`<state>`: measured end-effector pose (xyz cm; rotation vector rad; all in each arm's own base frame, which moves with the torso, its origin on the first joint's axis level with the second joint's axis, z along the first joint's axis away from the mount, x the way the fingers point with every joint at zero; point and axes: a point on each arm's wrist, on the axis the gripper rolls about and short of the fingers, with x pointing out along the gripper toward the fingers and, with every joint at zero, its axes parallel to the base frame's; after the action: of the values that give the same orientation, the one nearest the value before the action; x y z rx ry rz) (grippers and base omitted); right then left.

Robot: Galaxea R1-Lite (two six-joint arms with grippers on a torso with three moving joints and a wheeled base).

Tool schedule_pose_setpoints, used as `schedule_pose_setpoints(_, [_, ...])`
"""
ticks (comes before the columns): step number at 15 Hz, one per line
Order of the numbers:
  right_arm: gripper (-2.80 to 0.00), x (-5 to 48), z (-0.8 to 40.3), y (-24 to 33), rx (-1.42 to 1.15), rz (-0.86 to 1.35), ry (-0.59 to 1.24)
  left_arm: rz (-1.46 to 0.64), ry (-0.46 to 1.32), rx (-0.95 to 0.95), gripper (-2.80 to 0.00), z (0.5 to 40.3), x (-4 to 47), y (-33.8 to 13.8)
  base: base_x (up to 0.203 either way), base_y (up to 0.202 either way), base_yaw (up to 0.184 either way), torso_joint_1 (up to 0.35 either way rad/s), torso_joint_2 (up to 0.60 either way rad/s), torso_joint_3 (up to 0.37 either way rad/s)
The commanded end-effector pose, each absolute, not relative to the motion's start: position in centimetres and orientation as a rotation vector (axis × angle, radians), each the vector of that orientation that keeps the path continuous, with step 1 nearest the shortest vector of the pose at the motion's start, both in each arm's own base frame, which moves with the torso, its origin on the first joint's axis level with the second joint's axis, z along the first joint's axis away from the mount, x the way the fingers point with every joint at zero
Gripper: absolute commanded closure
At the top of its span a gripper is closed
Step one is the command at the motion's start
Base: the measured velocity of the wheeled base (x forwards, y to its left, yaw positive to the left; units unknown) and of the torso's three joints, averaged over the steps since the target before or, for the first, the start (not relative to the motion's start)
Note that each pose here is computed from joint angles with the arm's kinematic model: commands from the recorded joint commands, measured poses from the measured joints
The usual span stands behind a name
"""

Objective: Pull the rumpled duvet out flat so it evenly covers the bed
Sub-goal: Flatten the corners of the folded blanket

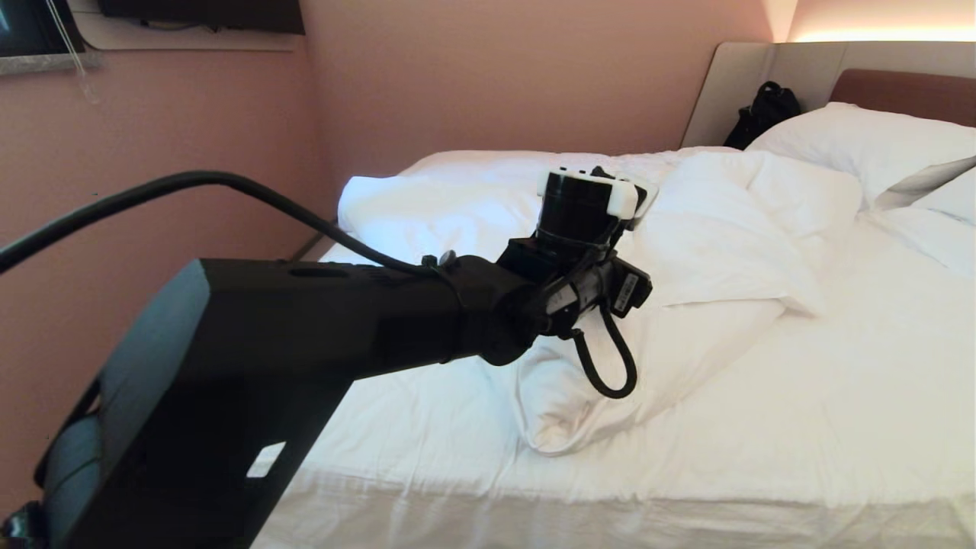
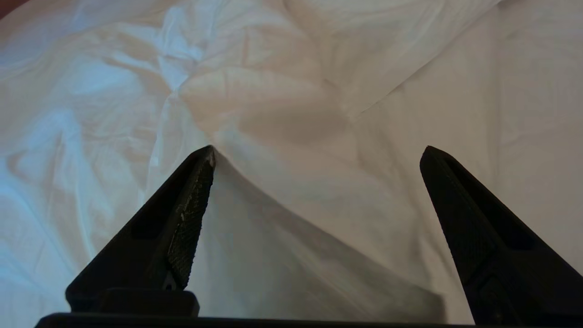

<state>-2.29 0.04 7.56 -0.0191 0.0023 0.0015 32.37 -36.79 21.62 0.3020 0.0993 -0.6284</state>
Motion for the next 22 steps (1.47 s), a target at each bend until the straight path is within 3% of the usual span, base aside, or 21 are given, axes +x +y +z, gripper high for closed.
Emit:
schedule_pose_setpoints(1, [0.00, -2.3, 7.6, 0.0, -0.020, 0.003, 0.002, -0.616, 0.120, 0.313, -2.80, 20.3, 33.2, -36.8, 0.000, 0.000, 0.000, 0.000, 0.00, 0.000])
schedule_pose_setpoints(13, [0.00, -2.3, 7.6, 0.0, -0.020, 0.003, 0.003, -0.496, 0.198, 0.354, -2.80, 17.3, 36.1, -35.4, 0.000, 0.000, 0.000, 0.000, 0.00, 0.000])
schedule_pose_setpoints(14, [0.00, -2.3, 7.6, 0.0, -0.020, 0.002, 0.003, -0.496, 0.199, 0.354, 0.00, 17.2, 36.1, -35.4, 0.000, 0.000, 0.000, 0.000, 0.00, 0.000])
schedule_pose_setpoints(22, [0.00, -2.3, 7.6, 0.0, -0.020, 0.002, 0.002, -0.480, 0.198, 0.349, 0.00, 18.0, 35.5, -34.7, 0.000, 0.000, 0.000, 0.000, 0.00, 0.000])
